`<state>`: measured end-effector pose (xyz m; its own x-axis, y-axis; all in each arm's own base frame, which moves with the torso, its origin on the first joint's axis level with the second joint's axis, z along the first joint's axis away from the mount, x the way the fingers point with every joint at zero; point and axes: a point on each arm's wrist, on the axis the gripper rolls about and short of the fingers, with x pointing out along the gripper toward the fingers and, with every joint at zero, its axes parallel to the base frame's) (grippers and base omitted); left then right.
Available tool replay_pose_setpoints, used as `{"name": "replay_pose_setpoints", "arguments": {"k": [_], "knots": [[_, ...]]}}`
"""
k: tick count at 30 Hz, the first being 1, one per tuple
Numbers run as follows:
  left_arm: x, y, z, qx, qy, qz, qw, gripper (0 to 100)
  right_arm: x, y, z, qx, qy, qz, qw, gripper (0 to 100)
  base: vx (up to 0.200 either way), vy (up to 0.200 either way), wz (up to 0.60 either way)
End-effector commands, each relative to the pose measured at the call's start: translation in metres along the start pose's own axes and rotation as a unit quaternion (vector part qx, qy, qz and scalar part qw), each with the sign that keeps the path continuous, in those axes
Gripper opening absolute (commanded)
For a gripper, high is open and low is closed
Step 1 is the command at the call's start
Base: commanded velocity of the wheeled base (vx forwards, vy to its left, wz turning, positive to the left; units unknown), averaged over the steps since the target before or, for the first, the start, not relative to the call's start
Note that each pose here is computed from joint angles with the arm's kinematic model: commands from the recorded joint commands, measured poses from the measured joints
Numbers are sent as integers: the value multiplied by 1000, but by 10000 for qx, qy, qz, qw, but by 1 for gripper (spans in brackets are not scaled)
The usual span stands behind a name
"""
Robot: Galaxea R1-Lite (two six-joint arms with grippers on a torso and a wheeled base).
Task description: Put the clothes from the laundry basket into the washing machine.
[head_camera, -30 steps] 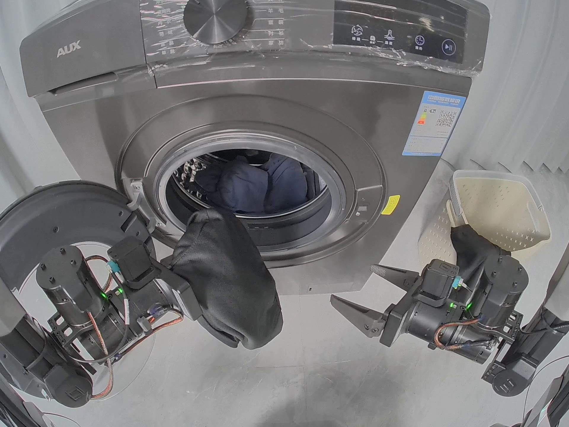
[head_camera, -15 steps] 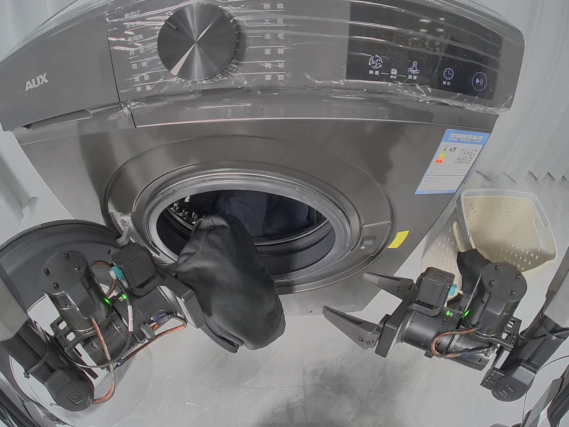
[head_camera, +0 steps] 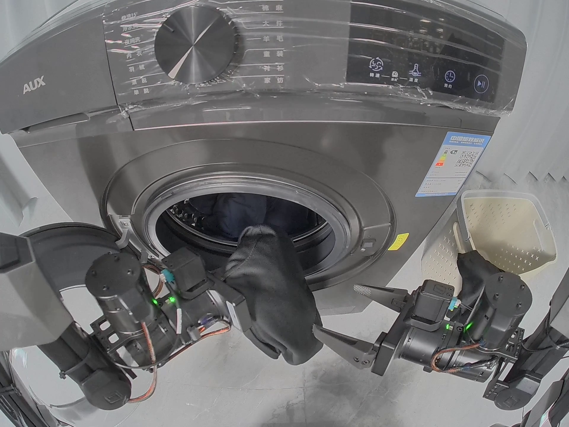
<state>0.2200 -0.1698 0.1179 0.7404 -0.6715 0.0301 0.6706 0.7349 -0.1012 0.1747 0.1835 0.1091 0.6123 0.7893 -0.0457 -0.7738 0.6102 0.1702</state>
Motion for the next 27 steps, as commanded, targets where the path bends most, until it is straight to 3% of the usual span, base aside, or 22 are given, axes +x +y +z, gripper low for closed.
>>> {"name": "replay_pose_setpoints", "arguments": {"k": [1, 5, 12, 15, 22, 27], "knots": [[29, 24, -24, -36, 208, 340, 9992, 0, -2, 9, 2, -1, -33, 163, 9999, 100, 0, 0, 0], [48, 43, -28, -10, 70, 564, 9984, 0, -1, 10, 0, 1, 2, 188, 9998, 100, 0, 0, 0], [75, 52, -36, 12, -110, 745, 9972, 0, 0, 13, -1, -1, 19, 239, 9997, 100, 0, 0, 0], [94, 58, -34, 25, -402, 951, 9947, 0, 0, 14, -2, -1, 28, 246, 9997, 100, 0, 0, 0], [127, 84, -47, 94, -722, 1260, 9894, 0, 1, 14, -3, 1, 59, 248, 9997, 100, 0, 0, 0], [145, 90, -51, 103, -775, 1254, 9890, 0, 1, 14, -3, 9, 61, 256, 9997, 100, 0, 0, 0]]}}
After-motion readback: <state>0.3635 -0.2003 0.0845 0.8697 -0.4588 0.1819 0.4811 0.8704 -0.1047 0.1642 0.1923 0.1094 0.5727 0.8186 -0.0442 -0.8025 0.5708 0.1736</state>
